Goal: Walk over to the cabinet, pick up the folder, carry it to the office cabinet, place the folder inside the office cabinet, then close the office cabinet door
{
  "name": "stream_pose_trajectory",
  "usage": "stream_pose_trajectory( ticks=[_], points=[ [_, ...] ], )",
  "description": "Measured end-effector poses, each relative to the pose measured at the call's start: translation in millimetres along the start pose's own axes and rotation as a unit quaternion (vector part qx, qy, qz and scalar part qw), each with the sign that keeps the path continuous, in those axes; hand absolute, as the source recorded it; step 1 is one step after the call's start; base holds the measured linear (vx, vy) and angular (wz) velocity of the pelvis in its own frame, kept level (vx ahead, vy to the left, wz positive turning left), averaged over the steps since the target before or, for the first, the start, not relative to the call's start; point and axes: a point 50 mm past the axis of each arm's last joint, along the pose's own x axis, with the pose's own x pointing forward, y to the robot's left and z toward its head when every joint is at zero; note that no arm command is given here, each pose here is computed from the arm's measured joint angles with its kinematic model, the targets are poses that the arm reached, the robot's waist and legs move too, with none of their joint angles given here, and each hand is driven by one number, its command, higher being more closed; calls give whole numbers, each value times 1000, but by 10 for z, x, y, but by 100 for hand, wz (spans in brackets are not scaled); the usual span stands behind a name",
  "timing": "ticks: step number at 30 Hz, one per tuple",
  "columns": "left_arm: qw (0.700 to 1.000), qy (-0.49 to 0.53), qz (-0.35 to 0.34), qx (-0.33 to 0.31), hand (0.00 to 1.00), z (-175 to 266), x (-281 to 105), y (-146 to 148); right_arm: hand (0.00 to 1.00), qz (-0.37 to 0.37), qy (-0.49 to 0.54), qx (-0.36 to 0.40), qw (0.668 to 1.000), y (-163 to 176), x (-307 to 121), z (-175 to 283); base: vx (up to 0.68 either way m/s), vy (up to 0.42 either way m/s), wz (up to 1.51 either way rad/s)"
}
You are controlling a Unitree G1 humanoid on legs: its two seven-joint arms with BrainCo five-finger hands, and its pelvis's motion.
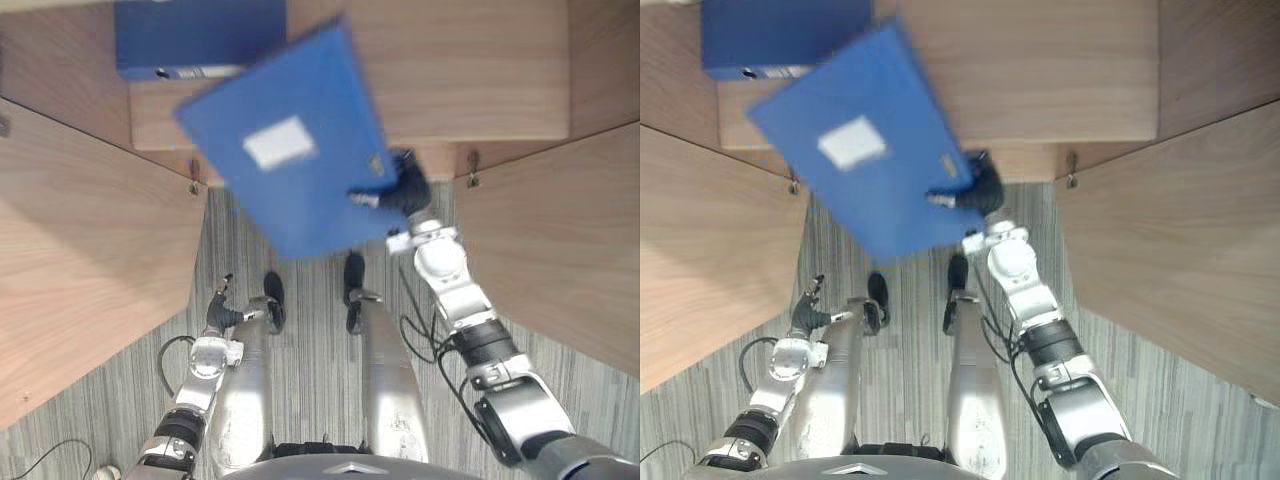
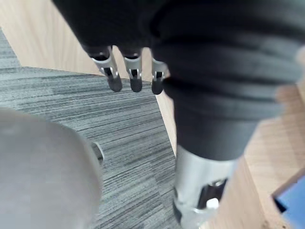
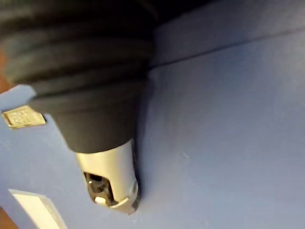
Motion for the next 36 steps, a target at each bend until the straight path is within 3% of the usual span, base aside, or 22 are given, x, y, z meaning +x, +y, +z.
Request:
stream_pose_trajectory(
  ticks=[7,11,24,36],
  points=[
    [996,-81,1,-44,0,400,36,-119,100,-98,-78,63,990,-387,301,392,-4,-8,-1],
    [995,-83,15,-54,0,417,45,-69,100,-151,-88,115,978,-601,477,479,-26,4,-6],
    [992,-77,41,-87,0,436,55,-75,100,-225,6,272,936,-875,1003,339,-40,6,-7],
    [990,-40,63,-122,0,396,84,-193,100,-280,21,475,834,-803,1384,620,-9,6,-1]
  ],
)
